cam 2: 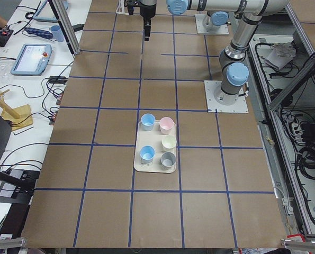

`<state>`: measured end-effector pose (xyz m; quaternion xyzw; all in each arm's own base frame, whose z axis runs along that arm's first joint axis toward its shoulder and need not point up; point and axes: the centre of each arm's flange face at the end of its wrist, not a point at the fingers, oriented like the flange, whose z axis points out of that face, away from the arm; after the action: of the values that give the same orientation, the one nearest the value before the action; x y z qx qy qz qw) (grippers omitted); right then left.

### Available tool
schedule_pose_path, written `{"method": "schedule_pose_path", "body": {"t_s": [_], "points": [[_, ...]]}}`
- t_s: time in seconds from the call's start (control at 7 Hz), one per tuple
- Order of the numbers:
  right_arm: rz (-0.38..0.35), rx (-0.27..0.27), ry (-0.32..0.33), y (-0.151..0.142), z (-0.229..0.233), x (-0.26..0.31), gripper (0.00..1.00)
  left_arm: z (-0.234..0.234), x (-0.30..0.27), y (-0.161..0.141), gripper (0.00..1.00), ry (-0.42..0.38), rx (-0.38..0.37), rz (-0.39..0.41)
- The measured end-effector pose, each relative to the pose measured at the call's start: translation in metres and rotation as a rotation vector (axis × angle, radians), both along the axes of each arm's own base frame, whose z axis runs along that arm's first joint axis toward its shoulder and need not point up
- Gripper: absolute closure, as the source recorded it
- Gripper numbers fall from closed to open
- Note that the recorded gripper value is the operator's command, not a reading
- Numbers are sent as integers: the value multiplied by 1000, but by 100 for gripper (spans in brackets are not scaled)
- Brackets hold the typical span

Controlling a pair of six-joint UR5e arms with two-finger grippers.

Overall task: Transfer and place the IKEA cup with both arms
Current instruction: 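Move the right gripper toward the yellow cup in the wire rack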

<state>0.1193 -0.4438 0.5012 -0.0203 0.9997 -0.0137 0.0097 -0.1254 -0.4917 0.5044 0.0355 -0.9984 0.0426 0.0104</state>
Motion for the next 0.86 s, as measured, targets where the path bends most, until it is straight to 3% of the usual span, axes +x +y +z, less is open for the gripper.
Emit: {"method": "schedule_pose_path", "body": {"t_s": [0.86], "points": [[-7,-2,13,-1,0,-3,0,0,0,0,0,0,0,0]]}}
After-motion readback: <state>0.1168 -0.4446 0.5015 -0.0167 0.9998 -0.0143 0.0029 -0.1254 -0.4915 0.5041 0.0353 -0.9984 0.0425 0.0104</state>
